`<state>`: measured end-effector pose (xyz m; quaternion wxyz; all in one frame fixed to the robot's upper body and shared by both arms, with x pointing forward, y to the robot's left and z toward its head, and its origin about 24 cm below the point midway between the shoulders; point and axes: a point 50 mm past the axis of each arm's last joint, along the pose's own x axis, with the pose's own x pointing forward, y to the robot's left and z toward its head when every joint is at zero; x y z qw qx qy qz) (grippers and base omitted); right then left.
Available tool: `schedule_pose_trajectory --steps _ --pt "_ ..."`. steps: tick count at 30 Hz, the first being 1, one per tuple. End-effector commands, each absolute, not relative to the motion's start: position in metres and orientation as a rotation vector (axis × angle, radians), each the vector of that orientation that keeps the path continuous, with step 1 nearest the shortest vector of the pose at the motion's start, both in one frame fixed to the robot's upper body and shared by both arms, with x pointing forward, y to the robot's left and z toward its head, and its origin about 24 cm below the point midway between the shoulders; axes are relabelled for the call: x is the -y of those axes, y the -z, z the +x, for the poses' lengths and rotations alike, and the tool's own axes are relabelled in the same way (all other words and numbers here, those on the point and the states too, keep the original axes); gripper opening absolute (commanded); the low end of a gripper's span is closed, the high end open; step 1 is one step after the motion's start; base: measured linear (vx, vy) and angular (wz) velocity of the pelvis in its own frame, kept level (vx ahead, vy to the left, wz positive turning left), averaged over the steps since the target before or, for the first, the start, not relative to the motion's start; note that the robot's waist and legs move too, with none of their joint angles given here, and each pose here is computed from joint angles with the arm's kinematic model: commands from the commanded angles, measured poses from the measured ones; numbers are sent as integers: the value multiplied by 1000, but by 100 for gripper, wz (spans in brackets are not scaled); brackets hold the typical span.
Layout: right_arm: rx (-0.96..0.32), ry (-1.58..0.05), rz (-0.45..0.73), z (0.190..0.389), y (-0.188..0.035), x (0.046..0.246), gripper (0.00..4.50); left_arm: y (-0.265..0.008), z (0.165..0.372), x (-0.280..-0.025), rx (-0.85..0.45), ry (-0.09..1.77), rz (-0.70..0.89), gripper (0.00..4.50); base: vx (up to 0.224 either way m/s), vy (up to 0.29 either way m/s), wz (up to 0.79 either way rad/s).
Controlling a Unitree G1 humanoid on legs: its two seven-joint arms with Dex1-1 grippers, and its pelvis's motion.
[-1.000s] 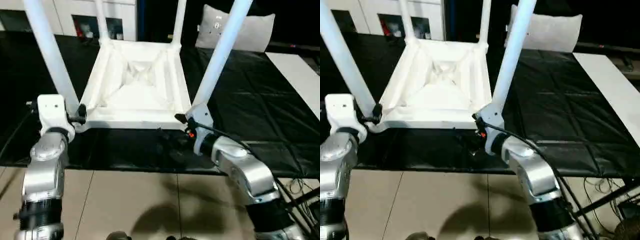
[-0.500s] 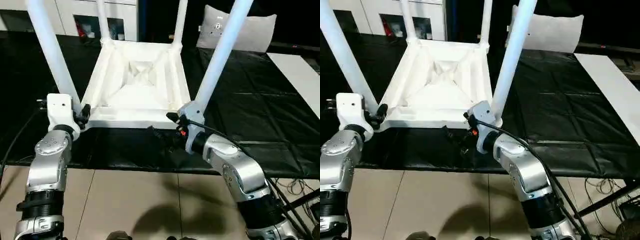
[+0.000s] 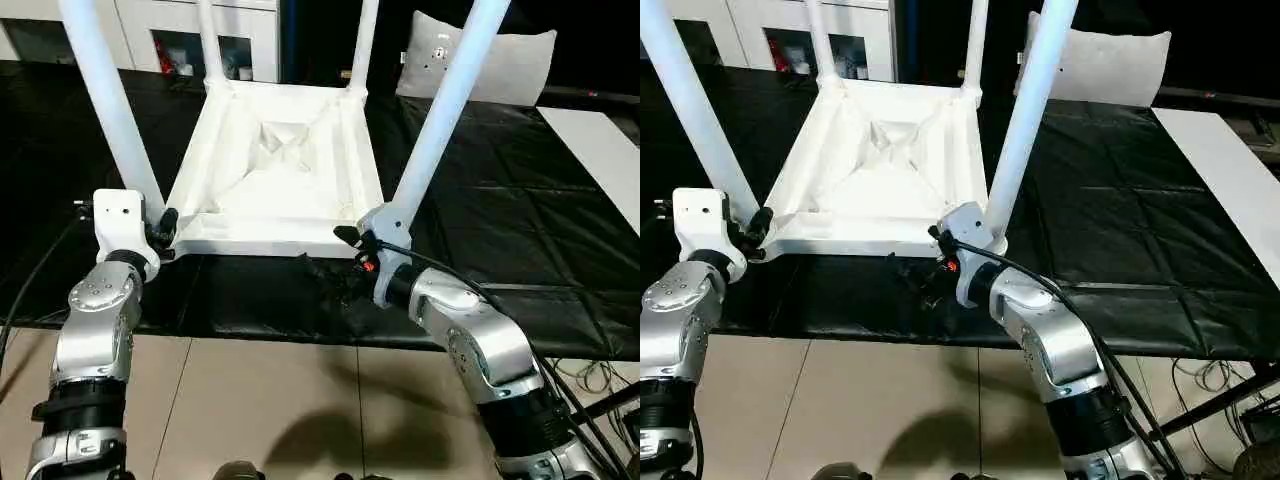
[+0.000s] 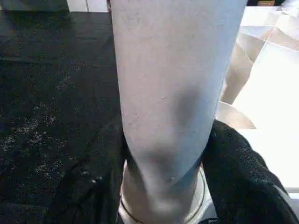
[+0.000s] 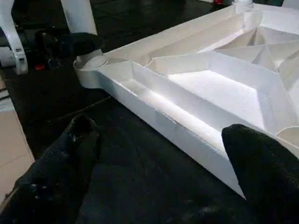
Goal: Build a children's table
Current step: Flip table
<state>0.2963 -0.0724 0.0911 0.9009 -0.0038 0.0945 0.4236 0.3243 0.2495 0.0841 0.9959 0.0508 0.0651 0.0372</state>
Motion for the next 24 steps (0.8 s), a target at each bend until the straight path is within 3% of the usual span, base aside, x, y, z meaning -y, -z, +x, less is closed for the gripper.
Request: schedule_pose_trajectory --steps 1,4,9,15,18,20,24 --pt "-190 -879 -17 297 -91 73 450 -85 329 -240 -130 -16 103 219 0 0 0" --pt "-193 -883 -18 296 -91 72 450 -83 329 -236 -136 1 53 219 0 0 0" --pt "-193 -882 -17 295 -91 70 450 -81 330 -221 -161 7 -188 219 0 0 0" --pt "-185 -820 -12 298 -94 71 450 -78 326 -179 -218 129 -490 211 0 0 0" --pt "-184 -788 -15 300 -95 74 450 -79 324 -169 -239 160 -554 211 0 0 0" --pt "-192 -701 31 308 -98 84 450 -78 322 -158 -268 171 -666 212 0 0 0" --pt "-209 -607 110 314 -98 94 450 -78 320 -150 -292 186 -704 212 0 0 0"
